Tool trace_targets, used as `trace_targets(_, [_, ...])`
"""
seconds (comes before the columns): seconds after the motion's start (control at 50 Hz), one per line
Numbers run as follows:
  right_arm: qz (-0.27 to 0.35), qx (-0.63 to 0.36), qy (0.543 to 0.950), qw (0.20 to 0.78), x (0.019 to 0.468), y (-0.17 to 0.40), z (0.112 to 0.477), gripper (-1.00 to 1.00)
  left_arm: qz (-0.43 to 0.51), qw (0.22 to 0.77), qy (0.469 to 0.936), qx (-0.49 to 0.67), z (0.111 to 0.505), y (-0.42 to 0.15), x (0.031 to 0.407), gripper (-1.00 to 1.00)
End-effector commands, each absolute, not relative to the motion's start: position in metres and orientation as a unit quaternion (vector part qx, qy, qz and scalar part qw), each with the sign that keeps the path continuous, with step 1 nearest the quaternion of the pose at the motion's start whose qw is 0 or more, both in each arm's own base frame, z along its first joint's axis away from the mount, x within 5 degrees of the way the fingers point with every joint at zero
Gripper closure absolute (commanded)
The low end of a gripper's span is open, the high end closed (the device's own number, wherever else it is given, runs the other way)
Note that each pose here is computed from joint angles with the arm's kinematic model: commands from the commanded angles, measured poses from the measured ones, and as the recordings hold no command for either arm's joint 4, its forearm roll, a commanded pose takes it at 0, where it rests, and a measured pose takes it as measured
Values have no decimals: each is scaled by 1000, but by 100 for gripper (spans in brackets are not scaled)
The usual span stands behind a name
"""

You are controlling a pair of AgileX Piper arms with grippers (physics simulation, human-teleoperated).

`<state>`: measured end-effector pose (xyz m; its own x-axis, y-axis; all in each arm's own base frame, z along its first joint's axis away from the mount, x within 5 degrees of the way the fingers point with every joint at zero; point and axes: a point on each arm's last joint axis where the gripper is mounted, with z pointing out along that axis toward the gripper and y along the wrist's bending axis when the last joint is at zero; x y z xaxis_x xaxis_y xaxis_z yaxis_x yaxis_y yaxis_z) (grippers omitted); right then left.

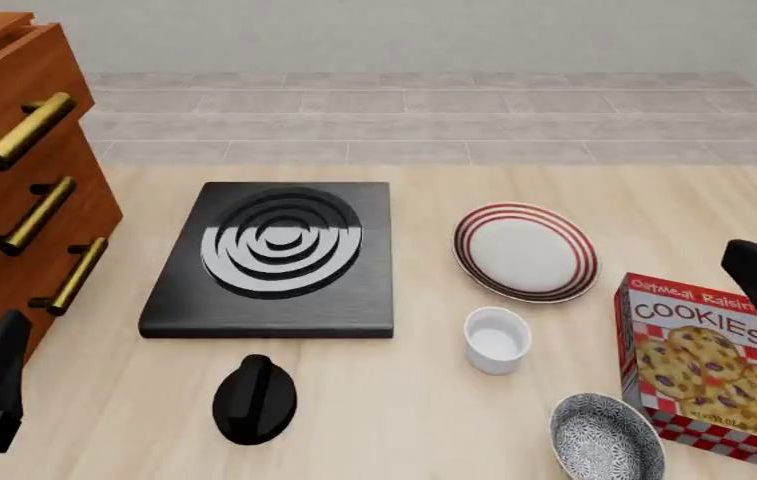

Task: Pick the akita bowl next to the ramekin and place it on the plate.

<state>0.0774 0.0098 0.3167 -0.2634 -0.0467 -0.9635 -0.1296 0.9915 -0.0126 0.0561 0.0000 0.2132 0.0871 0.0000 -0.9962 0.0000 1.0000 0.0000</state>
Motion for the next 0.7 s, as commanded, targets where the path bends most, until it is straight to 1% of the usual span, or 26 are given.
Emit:
trace_targets(0.02, [55,-55,809,582,85,14,319,-100,0,737,676,0,213,0,56,-100])
trace_targets(0.16, [52,-48,827,558,94,14,310,-100,0,737,676,0,213,0,56,-100])
trace_targets(0.18, [68,-46,826,557,93,17,310,-100,0,737,676,0,213,0,56,-100])
trace_targets(0.2, [70,-49,828,554,94,18,310,-100,0,737,676,0,213,0,56,-100])
trace_targets(0.24, [62,-50,830,552,95,17,309,-100,0,737,676,0,213,0,56,-100])
trace_targets(0.28, [74,-48,827,555,91,18,313,-100,0,737,676,0,213,0,56,-100])
trace_targets(0.42, [71,-49,829,552,89,17,312,-100,0,737,676,0,213,0,56,-100])
trace_targets(0.44, [86,-41,834,543,91,19,307,-100,0,737,676,0,213,0,56,-100])
trace_targets(0.46, [81,-38,842,531,95,19,300,-100,0,737,676,0,213,0,56,-100])
trace_targets(0.48, [79,-44,842,532,95,19,300,-100,0,737,676,0,213,0,56,-100])
trace_targets(0.5, [96,-37,848,520,97,22,295,-100,0,737,676,0,213,0,56,-100])
trace_targets(0.7, [108,-26,860,498,100,25,288,-100,0,737,676,0,213,0,56,-100])
